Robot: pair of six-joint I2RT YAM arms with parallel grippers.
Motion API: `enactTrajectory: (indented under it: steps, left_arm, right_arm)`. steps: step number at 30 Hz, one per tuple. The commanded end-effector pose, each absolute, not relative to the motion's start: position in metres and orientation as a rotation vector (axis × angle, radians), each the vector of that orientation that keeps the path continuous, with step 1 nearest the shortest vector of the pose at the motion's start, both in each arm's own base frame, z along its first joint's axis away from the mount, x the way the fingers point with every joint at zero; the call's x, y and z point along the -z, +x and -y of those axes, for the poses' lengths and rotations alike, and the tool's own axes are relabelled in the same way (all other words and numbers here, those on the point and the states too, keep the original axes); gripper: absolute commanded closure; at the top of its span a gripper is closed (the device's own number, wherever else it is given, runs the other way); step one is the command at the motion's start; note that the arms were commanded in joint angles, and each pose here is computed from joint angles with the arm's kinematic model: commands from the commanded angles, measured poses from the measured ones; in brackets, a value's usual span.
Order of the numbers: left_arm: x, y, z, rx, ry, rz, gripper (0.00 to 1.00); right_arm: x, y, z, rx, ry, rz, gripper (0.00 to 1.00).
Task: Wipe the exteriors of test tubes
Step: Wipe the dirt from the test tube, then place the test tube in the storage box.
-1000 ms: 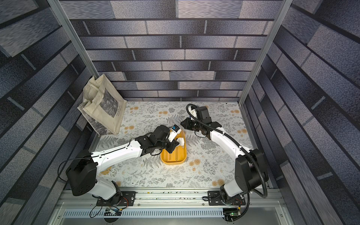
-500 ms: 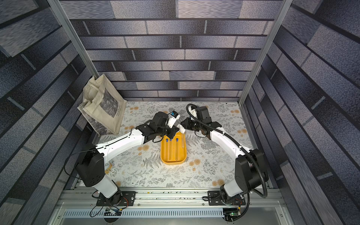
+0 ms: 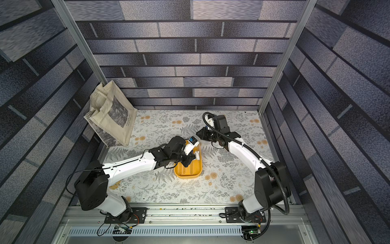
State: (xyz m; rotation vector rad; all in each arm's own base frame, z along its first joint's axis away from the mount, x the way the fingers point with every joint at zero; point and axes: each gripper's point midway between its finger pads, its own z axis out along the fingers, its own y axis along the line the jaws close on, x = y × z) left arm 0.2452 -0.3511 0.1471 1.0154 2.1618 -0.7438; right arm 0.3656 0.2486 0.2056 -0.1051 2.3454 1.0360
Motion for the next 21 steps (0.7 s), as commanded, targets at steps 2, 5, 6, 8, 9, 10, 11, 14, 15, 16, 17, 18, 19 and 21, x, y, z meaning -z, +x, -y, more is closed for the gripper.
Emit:
enactTrajectory:
  steps: [2, 5, 6, 8, 9, 10, 11, 14, 15, 16, 17, 18, 19, 21]
  left_arm:
    - [-0.171, 0.231, 0.334, 0.779, 0.932, -2.096, 0.98]
    - [-0.175, 0.229, 0.308, 0.763, 0.843, -2.112, 0.98]
    - [-0.179, 0.233, 0.298, 0.763, 0.791, -2.12, 0.98]
    - [-0.183, 0.243, 0.273, 0.759, 0.683, -2.146, 0.98]
    - [-0.189, 0.25, 0.262, 0.759, 0.629, -2.145, 0.98]
    - [-0.187, 0.253, 0.25, 0.734, 0.59, -2.173, 0.98]
    - [-0.19, 0.259, 0.237, 0.702, 0.543, -2.186, 0.98]
    - [-0.192, 0.274, 0.202, 0.592, 0.421, -2.242, 0.97]
    - [-0.191, 0.28, 0.191, 0.575, 0.379, -2.262, 0.97]
    - [-0.19, 0.285, 0.181, 0.57, 0.342, -2.278, 0.98]
    - [-0.19, 0.29, 0.172, 0.571, 0.299, -2.291, 0.98]
    - [-0.188, 0.295, 0.164, 0.579, 0.262, -2.301, 0.97]
    - [-0.188, 0.298, 0.159, 0.592, 0.239, -2.306, 0.98]
    - [-0.189, 0.304, 0.15, 0.608, 0.191, -2.309, 0.98]
  right_arm:
    - [-0.202, 0.37, -0.251, -1.055, -0.117, -2.356, 0.84]
    - [-0.196, 0.37, -0.252, -1.061, -0.116, -2.365, 0.83]
    - [-0.194, 0.37, -0.253, -1.061, -0.113, -2.369, 0.83]
    - [-0.191, 0.371, -0.254, -1.066, -0.109, -2.372, 0.83]
    - [-0.189, 0.371, -0.254, -1.071, -0.104, -2.373, 0.83]
    - [-0.188, 0.371, -0.255, -1.078, -0.102, -2.372, 0.83]
    - [-0.186, 0.371, -0.256, -1.083, -0.099, -2.377, 0.83]
    - [-0.183, 0.368, -0.262, -1.091, -0.114, -2.384, 0.83]
    - [-0.181, 0.367, -0.264, -1.089, -0.116, -2.389, 0.83]
    - [-0.179, 0.365, -0.267, -1.092, -0.12, -2.393, 0.83]
    - [-0.176, 0.364, -0.269, -1.094, -0.121, -2.399, 0.83]
    - [-0.172, 0.363, -0.272, -1.094, -0.121, -2.408, 0.83]
    - [-0.168, 0.361, -0.274, -1.092, -0.119, -2.416, 0.83]
    - [-0.158, 0.358, -0.279, -1.088, -0.116, -2.433, 0.83]
